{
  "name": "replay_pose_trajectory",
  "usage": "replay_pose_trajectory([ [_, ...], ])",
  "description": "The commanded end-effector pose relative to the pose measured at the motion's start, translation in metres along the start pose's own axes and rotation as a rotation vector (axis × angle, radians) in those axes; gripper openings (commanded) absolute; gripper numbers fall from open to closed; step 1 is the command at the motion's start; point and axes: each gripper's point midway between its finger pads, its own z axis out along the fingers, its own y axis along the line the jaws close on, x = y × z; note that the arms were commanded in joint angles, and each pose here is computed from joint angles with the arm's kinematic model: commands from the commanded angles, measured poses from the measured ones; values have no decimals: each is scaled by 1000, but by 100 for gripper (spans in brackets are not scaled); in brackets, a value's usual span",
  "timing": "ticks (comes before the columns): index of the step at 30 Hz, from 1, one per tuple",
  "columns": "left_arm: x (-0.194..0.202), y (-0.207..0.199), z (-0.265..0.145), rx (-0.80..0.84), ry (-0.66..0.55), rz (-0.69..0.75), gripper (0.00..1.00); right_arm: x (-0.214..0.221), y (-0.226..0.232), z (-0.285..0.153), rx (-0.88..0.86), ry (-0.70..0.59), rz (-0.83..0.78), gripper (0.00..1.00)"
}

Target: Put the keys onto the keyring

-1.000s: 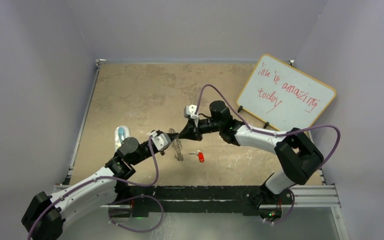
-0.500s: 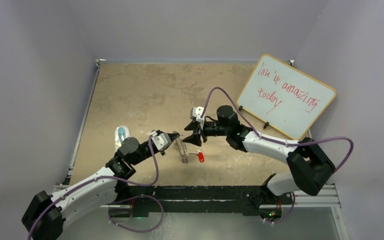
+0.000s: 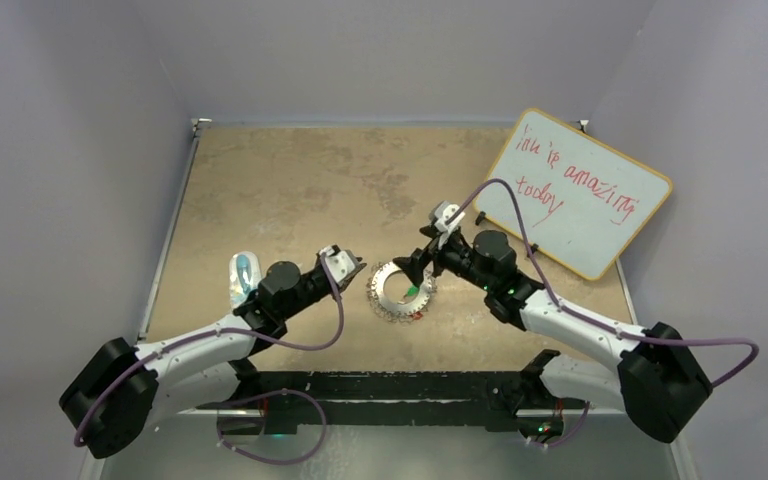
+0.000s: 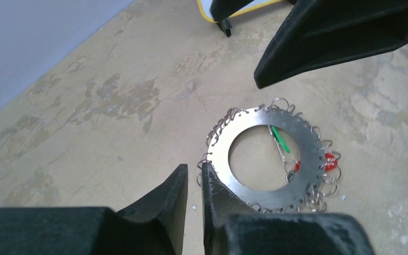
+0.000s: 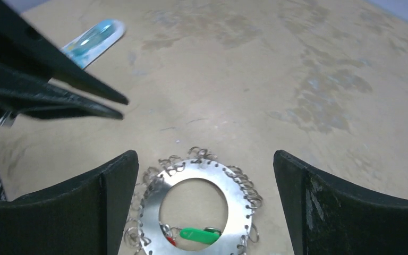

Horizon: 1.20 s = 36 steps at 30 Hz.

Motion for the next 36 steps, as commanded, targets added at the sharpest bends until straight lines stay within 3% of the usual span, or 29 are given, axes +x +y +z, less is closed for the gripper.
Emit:
replay_pose_trajectory([
  [1, -39, 33, 11, -161, -94, -88, 26, -18, -59, -15, 388, -79, 228, 99],
  [3, -33, 41, 11, -222, -66, -159, 43, -4, -68, -16, 453, -1, 277, 99],
  [9, -1, 60, 5, -438, 29, -474, 82, 45, -67, -10, 436, 204, 383, 99],
  [11, 12, 64, 3, -515, 72, -582, 90, 59, -65, -12, 414, 232, 438, 99],
  [16, 43, 50, 8, -548, 153, -776, 87, 101, -54, -14, 363, 346, 551, 98],
  [24, 72, 19, 32, -399, 226, -990, 79, 146, -43, 0, 280, 516, 647, 76],
  [36, 85, 24, 34, -348, 256, -1106, 74, 127, -39, 37, 116, 498, 625, 62],
])
